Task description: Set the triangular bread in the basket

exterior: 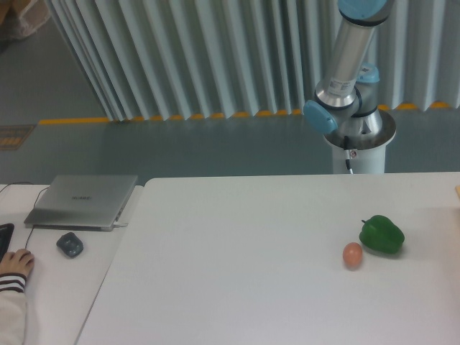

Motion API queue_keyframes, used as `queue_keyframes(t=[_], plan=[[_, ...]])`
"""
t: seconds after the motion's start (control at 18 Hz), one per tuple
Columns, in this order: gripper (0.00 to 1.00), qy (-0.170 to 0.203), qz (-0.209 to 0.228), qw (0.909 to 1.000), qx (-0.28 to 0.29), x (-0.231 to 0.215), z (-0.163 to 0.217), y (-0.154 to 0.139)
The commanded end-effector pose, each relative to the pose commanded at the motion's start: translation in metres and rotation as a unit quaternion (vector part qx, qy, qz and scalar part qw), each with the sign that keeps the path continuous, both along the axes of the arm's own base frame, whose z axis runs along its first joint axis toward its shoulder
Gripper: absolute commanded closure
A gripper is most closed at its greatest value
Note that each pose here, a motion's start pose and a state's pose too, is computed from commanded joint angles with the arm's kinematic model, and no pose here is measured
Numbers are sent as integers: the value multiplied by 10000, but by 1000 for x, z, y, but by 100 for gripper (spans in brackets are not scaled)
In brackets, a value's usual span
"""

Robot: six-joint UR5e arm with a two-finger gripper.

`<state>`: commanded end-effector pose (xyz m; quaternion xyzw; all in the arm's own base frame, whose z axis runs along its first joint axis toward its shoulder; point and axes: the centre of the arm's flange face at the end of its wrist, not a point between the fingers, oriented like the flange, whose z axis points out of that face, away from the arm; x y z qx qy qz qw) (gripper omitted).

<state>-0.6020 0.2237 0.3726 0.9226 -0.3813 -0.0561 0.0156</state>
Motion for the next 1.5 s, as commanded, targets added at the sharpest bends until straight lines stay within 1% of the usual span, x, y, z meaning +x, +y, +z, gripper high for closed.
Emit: queue_keyframes(t=[0.11,0.22,0.28,0.39,0.44,0.5,0.61,0.78,0.94,1.06,1.11,1.28,1.39,1.44,1.5], plan=[[0,15,206,9997,94,5,4,13],[0,-30,382,9986,363,17,8,44],[0,-48,252,9991,330,32,8,73],[0,-8,4,9997,227,52,8,109],[0,-10,132,9996,248,63,10,126],[0,-14,230,9993,278,69,12,135],[0,42,224,9991,353,82,23,146],[0,56,105,9994,332,93,25,159],[0,89,-71,9995,288,110,28,178],[0,159,-153,9995,231,117,33,184],[0,107,-243,9995,198,127,33,191],[0,-194,-350,9992,-4,151,32,196],[0,-358,-168,9992,-56,166,31,202],[0,-462,-82,9988,-110,182,32,212],[0,-501,-50,9986,-132,189,32,216]])
